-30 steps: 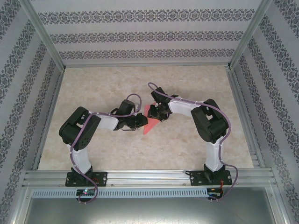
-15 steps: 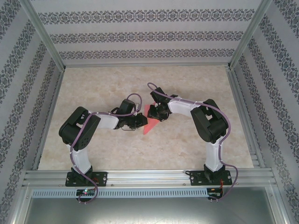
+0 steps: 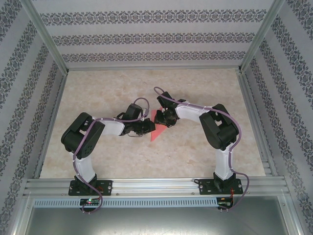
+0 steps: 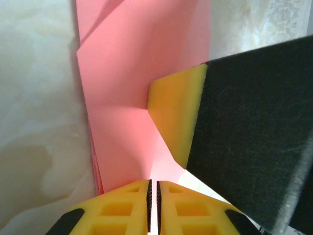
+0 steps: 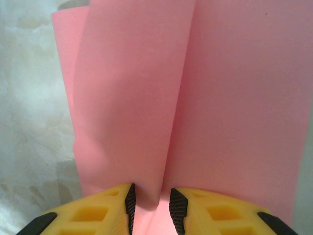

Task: Fold a paper plane with a square sheet of paper (pick it up from the middle)

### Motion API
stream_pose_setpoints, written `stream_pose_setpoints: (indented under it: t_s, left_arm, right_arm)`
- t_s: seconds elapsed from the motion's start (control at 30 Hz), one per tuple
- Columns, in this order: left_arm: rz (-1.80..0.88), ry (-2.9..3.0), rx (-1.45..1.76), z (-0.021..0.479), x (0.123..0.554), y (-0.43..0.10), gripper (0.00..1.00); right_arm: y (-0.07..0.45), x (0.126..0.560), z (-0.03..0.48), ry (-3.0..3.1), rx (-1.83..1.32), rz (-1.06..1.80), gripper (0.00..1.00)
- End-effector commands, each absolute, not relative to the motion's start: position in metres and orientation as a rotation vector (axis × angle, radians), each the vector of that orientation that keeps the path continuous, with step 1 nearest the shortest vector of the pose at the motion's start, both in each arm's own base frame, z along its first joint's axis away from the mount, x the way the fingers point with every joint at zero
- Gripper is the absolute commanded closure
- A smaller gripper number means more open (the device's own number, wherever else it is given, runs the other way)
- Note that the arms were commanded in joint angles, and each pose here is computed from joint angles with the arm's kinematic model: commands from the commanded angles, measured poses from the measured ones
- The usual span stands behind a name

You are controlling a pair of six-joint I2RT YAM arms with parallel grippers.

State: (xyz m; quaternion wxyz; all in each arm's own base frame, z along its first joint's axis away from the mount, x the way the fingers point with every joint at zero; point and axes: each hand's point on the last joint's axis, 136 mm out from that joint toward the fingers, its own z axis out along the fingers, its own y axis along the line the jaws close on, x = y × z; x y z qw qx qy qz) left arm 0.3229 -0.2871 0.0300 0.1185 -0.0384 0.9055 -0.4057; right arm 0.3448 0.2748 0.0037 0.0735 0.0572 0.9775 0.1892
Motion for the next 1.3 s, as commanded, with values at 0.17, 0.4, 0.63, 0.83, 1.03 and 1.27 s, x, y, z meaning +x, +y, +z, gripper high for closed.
stream_pose_setpoints:
  t_s: [0.17,0.4,0.63,0.83,1.03,1.27]
  left_arm:
    - [-1.12,2.723,-0.083,0.017,0.314,-0.288,0.86]
    - [-1.04,2.739,-0.096,0.015,0.314,-0.279,0.87]
    - [-1.049,2.754,-0.095,0.012,0.313,-0.28,0.87]
    - [-0.992,2.827,-0.101,0.0,0.304,-0.273,0.89]
    - [-0.886,2.958,-0.101,-0.023,0.286,-0.261,0.94]
    - [-0.776,3.072,-0.093,-0.046,0.266,-0.247,1.0]
  right_arm:
    - [0.219,0.267,-0.093,3.256,0.18,0.129,0.68]
    - [0.217,0.267,-0.093,3.255,0.181,0.116,0.68]
    - [0.217,0.267,-0.094,3.257,0.18,0.106,0.68]
    - [0.224,0.271,-0.085,3.244,0.184,0.164,0.68]
    - [0.248,0.289,-0.05,3.173,0.193,0.366,0.67]
    - [0.271,0.318,0.029,2.995,0.163,0.61,0.64]
